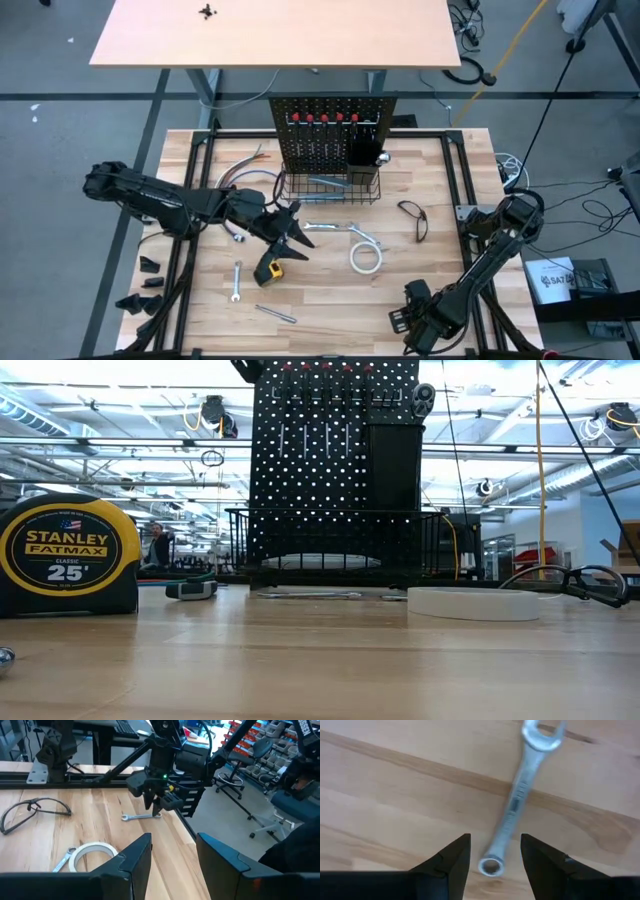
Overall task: Hang tools onto peg board
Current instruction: Put the wrench into the pegboard bin
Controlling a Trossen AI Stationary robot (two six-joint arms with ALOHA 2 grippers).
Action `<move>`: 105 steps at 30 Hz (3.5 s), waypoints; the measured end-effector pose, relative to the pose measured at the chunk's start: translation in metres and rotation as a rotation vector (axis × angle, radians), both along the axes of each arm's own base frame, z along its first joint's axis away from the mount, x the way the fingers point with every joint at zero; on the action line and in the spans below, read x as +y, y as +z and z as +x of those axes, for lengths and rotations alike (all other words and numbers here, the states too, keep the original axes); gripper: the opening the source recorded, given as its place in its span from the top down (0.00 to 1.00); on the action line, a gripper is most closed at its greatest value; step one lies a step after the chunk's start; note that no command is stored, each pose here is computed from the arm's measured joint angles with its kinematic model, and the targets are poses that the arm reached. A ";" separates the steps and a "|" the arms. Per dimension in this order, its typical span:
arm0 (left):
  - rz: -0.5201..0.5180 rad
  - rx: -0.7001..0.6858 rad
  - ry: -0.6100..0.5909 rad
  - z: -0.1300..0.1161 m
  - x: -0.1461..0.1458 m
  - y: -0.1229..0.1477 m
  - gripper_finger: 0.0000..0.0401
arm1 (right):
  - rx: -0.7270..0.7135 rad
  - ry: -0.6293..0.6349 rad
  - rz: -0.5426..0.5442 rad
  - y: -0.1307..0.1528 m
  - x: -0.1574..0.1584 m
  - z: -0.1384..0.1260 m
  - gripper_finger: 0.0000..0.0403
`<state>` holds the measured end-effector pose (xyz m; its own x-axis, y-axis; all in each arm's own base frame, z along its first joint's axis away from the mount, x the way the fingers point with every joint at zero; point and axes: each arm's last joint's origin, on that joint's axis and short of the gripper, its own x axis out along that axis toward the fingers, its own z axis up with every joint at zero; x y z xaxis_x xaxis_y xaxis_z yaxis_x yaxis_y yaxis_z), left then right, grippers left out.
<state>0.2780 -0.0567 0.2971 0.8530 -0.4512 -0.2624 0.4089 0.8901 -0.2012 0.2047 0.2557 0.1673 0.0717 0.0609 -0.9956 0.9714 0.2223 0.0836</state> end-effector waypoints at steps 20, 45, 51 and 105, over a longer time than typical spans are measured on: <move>-0.001 0.003 0.001 0.000 0.000 0.000 0.60 | 0.005 0.004 0.045 -0.024 -0.004 -0.004 0.71; -0.030 -0.044 0.025 -0.010 0.007 0.014 0.60 | -0.110 -0.022 -0.151 -0.003 -0.010 0.027 0.95; -0.032 -0.028 0.014 -0.011 0.008 0.013 0.60 | -0.211 0.003 -0.243 0.004 -0.017 0.039 0.95; -0.658 0.300 0.804 0.023 0.024 -0.076 0.60 | -0.567 0.376 -0.668 0.042 -0.140 0.171 0.94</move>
<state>0.3009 -0.0325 0.2207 0.9035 0.0832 -0.4204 -0.3920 0.5568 -0.7323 0.3753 0.1161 0.2094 0.6459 -0.3903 -0.6561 0.6803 0.6843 0.2627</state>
